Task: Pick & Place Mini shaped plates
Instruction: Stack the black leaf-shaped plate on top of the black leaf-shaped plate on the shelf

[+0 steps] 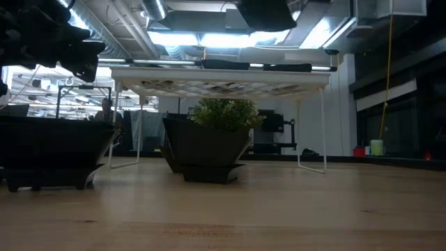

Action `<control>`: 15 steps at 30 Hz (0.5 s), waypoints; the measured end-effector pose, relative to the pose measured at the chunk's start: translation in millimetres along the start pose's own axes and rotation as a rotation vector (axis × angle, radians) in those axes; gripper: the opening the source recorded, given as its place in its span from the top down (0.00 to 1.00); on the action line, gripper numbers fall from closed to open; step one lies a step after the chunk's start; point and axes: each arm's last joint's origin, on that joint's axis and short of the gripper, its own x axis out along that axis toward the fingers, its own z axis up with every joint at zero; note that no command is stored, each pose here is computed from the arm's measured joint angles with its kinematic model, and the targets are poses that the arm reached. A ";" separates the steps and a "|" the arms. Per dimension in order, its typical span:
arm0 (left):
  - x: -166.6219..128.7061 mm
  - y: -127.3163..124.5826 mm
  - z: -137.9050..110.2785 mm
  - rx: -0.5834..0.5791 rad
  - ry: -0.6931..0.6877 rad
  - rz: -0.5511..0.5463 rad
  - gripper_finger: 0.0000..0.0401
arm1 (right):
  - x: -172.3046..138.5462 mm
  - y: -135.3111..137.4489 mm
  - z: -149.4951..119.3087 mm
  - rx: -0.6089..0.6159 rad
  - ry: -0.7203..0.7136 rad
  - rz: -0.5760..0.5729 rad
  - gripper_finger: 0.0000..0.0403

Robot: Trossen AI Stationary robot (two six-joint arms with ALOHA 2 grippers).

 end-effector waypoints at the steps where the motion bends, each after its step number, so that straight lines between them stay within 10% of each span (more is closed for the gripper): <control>1: 0.0 0.0 0.1 0.000 0.000 0.000 0.64 | 0.2 -5.5 2.9 0.002 0.003 0.010 0.99; 15: 0.0 0.0 0.1 0.000 -0.001 0.000 0.64 | -8.3 -84.2 7.3 0.052 0.072 0.119 0.99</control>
